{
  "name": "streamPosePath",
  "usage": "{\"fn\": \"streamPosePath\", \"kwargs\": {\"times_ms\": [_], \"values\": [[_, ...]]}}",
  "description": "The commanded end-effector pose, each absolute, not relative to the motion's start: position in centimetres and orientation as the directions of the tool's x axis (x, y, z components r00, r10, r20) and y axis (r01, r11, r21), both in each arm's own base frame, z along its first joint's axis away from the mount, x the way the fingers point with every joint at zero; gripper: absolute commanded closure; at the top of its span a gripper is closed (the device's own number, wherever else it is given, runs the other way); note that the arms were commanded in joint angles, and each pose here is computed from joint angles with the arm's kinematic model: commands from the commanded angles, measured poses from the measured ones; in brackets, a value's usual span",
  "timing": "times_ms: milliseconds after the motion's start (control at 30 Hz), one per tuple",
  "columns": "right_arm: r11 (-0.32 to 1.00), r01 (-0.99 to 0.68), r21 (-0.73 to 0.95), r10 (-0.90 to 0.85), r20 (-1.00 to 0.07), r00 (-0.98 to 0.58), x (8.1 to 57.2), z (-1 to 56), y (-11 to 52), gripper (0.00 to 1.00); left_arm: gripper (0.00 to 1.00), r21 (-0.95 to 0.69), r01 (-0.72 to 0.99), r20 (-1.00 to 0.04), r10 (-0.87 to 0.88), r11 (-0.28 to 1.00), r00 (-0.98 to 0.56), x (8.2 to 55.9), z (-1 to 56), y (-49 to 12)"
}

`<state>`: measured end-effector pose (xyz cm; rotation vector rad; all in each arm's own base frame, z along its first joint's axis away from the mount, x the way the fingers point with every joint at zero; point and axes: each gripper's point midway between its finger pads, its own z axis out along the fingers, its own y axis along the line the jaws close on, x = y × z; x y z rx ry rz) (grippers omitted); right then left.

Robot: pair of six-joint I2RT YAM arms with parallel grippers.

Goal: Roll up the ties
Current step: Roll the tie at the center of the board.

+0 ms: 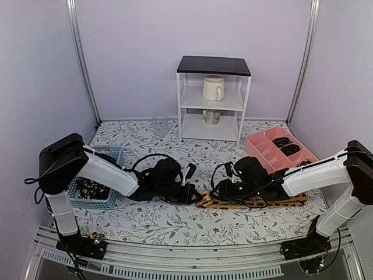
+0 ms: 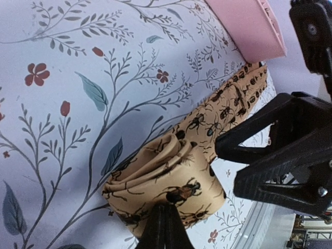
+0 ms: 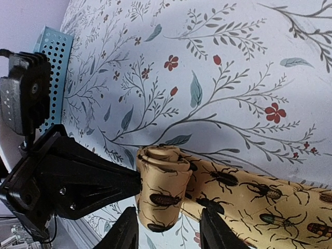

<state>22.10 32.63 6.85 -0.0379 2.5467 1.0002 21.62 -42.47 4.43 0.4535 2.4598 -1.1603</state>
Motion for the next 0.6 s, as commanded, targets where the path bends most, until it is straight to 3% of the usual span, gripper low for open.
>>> {"fn": "streamPosePath", "kwargs": {"times_ms": [0,567], "values": [[0.735,-0.166,0.657,0.111,-0.358,-0.927,22.4,6.3,33.5,0.59,1.0,-0.636,0.453,-0.467,0.155,0.625,-0.87,21.4,3.5,-42.7],[0.756,-0.154,0.636,0.092,-0.336,-0.937,22.8,3.8,33.4,0.79,1.0,-0.616,0.448,-0.481,0.141,0.648,-0.865,21.8,3.7,-42.2]]}}
